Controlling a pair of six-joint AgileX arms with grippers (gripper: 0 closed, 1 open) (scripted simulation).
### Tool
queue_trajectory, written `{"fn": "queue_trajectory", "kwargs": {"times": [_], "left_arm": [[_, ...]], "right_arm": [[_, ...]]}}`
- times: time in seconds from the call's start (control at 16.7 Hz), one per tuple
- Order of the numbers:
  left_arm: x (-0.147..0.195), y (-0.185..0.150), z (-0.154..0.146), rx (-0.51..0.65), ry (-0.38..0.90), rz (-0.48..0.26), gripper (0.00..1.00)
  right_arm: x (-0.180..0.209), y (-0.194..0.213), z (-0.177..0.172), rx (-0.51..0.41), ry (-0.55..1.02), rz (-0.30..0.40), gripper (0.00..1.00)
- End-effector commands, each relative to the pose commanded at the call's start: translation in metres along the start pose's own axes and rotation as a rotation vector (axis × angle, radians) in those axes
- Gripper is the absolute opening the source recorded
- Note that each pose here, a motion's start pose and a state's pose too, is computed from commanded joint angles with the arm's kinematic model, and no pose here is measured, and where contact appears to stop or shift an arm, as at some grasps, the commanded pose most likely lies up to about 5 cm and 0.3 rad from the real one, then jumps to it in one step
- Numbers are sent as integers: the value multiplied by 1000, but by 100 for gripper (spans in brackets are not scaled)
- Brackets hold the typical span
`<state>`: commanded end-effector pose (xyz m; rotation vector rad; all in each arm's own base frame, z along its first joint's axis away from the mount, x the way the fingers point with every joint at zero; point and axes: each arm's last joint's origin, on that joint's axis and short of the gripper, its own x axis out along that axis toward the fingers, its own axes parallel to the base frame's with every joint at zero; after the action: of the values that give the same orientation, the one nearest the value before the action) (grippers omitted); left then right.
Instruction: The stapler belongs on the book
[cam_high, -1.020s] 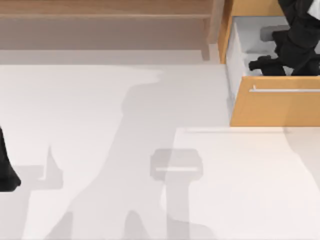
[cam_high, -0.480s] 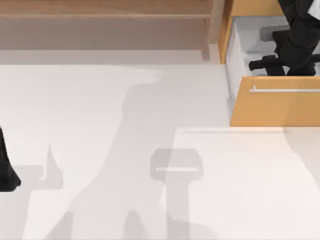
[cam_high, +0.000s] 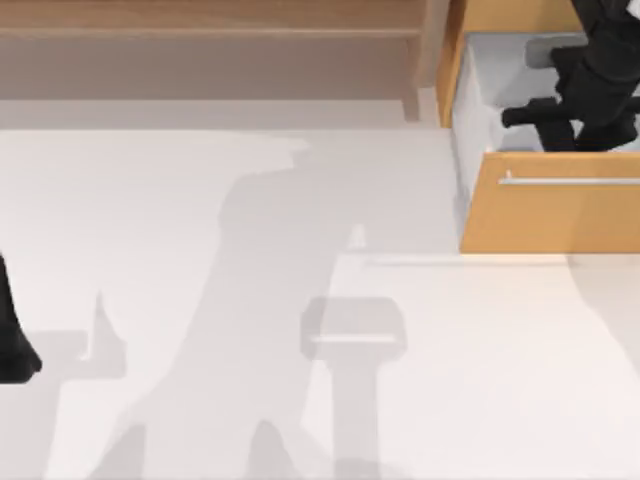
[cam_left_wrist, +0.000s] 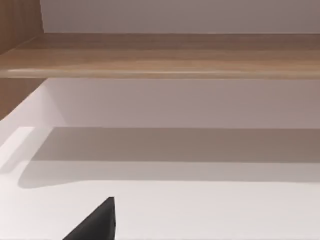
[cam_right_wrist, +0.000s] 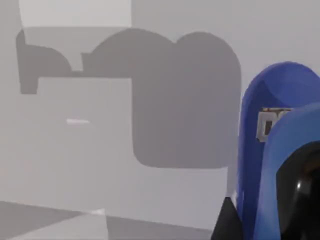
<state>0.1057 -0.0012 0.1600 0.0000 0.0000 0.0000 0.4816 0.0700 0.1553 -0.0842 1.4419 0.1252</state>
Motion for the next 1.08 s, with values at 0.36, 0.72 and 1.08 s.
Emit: {"fn": "queue_trajectory", "kwargs": {"times": [0.36, 0.72, 1.08], "left_arm": [[0, 0, 0, 0, 0, 0, 100], [0, 0, 0, 0, 0, 0, 100], [0, 0, 0, 0, 0, 0, 100]], "right_arm": [[-100, -32, -25, 106, -187, 72, 0], [-149, -109, -91, 282, -259, 75, 0], [-132, -170, -163, 336, -182, 20, 0]]}}
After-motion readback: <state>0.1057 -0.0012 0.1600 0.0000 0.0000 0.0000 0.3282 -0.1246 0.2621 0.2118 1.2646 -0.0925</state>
